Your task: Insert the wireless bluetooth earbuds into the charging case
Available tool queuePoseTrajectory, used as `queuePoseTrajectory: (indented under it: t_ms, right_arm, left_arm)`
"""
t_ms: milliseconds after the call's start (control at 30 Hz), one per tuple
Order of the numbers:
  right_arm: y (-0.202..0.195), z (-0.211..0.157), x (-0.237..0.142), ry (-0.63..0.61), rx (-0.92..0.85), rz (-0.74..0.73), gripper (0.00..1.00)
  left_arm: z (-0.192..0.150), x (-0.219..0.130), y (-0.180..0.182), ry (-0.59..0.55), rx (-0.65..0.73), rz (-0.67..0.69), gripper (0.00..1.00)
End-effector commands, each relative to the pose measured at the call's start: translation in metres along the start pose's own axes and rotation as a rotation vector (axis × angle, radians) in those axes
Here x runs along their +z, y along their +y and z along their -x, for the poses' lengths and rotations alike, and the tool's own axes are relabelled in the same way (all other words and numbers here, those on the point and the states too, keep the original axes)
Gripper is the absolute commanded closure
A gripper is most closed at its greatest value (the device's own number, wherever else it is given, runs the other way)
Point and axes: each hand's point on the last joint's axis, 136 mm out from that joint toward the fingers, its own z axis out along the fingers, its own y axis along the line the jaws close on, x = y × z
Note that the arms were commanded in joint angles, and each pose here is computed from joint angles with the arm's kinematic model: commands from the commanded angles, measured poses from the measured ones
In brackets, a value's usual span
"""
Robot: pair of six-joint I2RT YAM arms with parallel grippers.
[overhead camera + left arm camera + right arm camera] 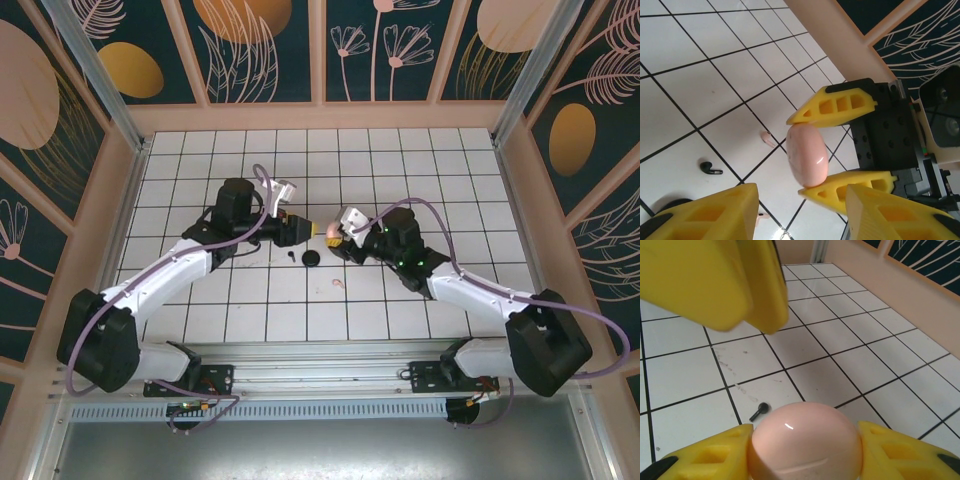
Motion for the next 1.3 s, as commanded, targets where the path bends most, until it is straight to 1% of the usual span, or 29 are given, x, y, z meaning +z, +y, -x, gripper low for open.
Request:
queuePoseTrajectory:
  t_ms: [0, 467, 700, 867, 1000, 1067, 1200, 1267]
  right_arm:
    - [0.001, 0.029, 0.005, -0.09, -0.053, 0.006, 0.58]
    - [0.007, 0.042, 0.014, -0.105, -0.081, -0.018, 0.57]
    - [0.007, 0.044, 0.016, -0.107, -0.085, -0.032, 0.57]
    - [0.007, 0.047, 0.015, -0.117, -0.085, -0.038, 0.57]
    - [0.008, 0.049, 0.014, -0.121, -0.087, -0.038, 0.57]
    - [0.008, 0.049, 0.014, -0.122, -0.088, -0.037, 0.57]
    - [0.01, 0.048, 0.014, -0.117, -0.091, -0.032, 0.57]
    - [0.01, 0.047, 0.014, -0.114, -0.089, -0.03, 0.55]
  left_arm:
    - [0.013, 0.004, -0.015, -0.021, 0.027, -0.062, 0.49]
    - [0.003, 0.016, -0.01, 0.023, -0.01, -0.054, 0.5]
    - [-0.004, 0.018, -0.007, 0.047, -0.015, -0.042, 0.54]
    - [-0.009, 0.021, -0.004, 0.065, -0.021, -0.036, 0.53]
    - [-0.011, 0.024, -0.003, 0.075, -0.02, -0.04, 0.54]
    - [-0.011, 0.025, -0.004, 0.077, -0.02, -0.042, 0.57]
    - [-0.014, 0.026, -0.003, 0.087, -0.016, -0.045, 0.71]
    - [-0.015, 0.026, -0.002, 0.091, -0.009, -0.041, 0.75]
